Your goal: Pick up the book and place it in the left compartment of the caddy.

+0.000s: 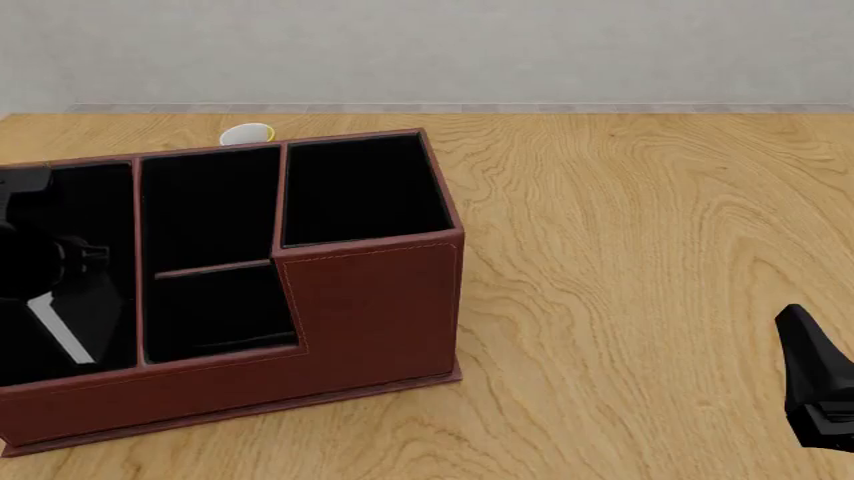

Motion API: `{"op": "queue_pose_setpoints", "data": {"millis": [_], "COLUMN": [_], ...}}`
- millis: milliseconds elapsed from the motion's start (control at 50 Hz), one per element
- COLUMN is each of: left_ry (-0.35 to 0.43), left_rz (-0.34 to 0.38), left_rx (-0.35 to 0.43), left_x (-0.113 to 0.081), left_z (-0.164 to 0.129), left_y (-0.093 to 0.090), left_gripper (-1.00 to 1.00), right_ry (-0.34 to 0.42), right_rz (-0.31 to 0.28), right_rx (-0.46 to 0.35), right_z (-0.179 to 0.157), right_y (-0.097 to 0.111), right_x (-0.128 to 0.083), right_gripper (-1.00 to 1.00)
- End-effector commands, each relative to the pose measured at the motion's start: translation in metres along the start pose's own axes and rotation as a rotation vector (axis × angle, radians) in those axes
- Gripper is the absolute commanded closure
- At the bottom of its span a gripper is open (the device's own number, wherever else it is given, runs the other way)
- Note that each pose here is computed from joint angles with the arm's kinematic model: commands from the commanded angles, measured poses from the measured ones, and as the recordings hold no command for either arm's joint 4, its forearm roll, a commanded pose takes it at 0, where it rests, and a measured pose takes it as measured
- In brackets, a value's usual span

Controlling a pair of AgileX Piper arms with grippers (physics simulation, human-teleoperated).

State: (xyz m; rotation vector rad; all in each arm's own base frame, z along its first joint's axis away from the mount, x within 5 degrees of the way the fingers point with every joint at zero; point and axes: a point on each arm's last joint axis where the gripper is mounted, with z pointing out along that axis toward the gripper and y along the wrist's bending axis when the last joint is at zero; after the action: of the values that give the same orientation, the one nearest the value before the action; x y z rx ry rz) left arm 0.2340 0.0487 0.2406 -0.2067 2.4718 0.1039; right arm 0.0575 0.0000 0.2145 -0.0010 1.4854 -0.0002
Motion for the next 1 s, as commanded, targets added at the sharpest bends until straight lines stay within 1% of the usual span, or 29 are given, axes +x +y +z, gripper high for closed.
{"op": "queue_pose_setpoints", "data": {"millis": [20,240,340,660,1000], "left_ry": [-0.006,-0.005,0.003,0.007,0.014], "left_rz": [0.017,0.017,0.017,0.014,0.016], "left_rx": [-0.001,-0.002,-0.003,-0.001,0.001], "left_x": [0.0,-0.001,0.002,0.002,0.002], "left_z": [0.004,0.007,0.014,0.024,0.025], "left_y": [0.0,0.001,0.001,0.001,0.0], "left_gripper": [1.0,1.0,1.0,1.0,1.0], "right_ry": [-0.001,-0.001,0.0,0.0,0.0], "right_rz": [0.0,0.0,0.0,0.0,0.0], "right_rx": [0.0,0.0,0.0,0.0,0.0], "right_z": [0.0,0.0,0.0,0.0,0.0], "right_y": [0.0,0.0,0.0,0.0,0.0], "right_x": [0.0,0.0,0.0,0.0,0.0], "right_gripper": [-1.0,-1.0,-1.0,-1.0,-1.0]}}
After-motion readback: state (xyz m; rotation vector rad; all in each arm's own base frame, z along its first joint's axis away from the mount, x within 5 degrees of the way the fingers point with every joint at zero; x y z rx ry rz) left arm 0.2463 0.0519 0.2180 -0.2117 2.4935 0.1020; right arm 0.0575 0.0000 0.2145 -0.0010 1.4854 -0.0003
